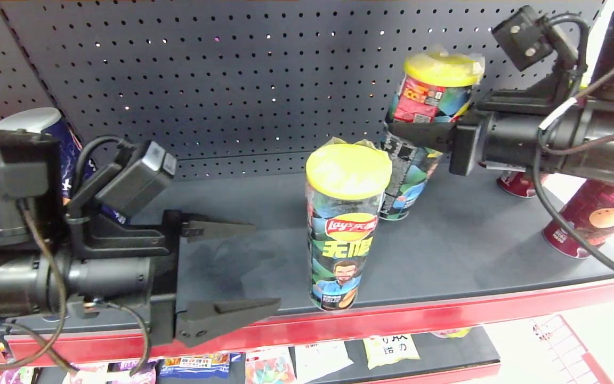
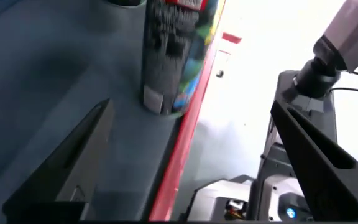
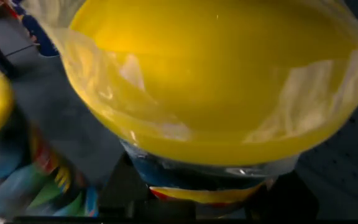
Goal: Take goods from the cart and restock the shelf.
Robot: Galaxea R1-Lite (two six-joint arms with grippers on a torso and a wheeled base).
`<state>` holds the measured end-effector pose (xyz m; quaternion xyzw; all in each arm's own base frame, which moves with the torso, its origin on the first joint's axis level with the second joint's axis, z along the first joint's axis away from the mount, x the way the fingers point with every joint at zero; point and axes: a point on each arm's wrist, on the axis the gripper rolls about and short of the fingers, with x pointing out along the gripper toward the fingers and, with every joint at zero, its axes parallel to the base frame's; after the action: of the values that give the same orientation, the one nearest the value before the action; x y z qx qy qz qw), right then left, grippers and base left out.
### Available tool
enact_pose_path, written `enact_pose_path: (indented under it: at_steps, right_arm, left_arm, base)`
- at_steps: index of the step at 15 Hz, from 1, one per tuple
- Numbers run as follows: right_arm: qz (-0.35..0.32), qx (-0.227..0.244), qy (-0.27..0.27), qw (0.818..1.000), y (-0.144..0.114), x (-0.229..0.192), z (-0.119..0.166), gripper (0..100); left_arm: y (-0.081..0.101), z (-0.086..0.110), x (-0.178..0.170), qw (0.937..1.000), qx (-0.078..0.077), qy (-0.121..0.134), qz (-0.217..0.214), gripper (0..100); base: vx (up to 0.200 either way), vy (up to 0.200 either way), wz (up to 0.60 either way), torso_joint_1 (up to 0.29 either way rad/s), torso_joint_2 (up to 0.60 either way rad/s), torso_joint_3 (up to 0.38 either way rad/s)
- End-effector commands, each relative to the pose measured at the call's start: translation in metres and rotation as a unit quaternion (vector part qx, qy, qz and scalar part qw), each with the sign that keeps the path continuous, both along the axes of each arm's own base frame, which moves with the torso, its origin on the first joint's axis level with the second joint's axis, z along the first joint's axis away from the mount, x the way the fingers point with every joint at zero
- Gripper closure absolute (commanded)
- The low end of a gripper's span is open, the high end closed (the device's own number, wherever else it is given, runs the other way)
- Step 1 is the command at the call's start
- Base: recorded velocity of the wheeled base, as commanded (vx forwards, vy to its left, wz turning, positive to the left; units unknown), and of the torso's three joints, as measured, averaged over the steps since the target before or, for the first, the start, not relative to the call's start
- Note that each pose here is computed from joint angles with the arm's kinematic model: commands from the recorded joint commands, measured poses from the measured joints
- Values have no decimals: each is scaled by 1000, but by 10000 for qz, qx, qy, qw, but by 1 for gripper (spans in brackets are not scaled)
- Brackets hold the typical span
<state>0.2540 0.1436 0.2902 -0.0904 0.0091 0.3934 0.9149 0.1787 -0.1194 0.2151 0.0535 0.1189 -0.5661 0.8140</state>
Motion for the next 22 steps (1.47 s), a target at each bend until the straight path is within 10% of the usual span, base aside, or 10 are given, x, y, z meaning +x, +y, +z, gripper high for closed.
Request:
enact_pose_path:
  at_steps: [1,22]
  right_arm:
    - [39,-117,213,9997,19,31,-16,100]
    - [299,-41,530,9981,56,54,-34,100]
  left_arm:
    - [27,3,-33,9991,-214,-49,368,0]
    - [36,6,-46,9937,-287,-98,1075,0]
  base:
    - [0,0,0,0,0,0]
    - [0,0,0,0,0,0]
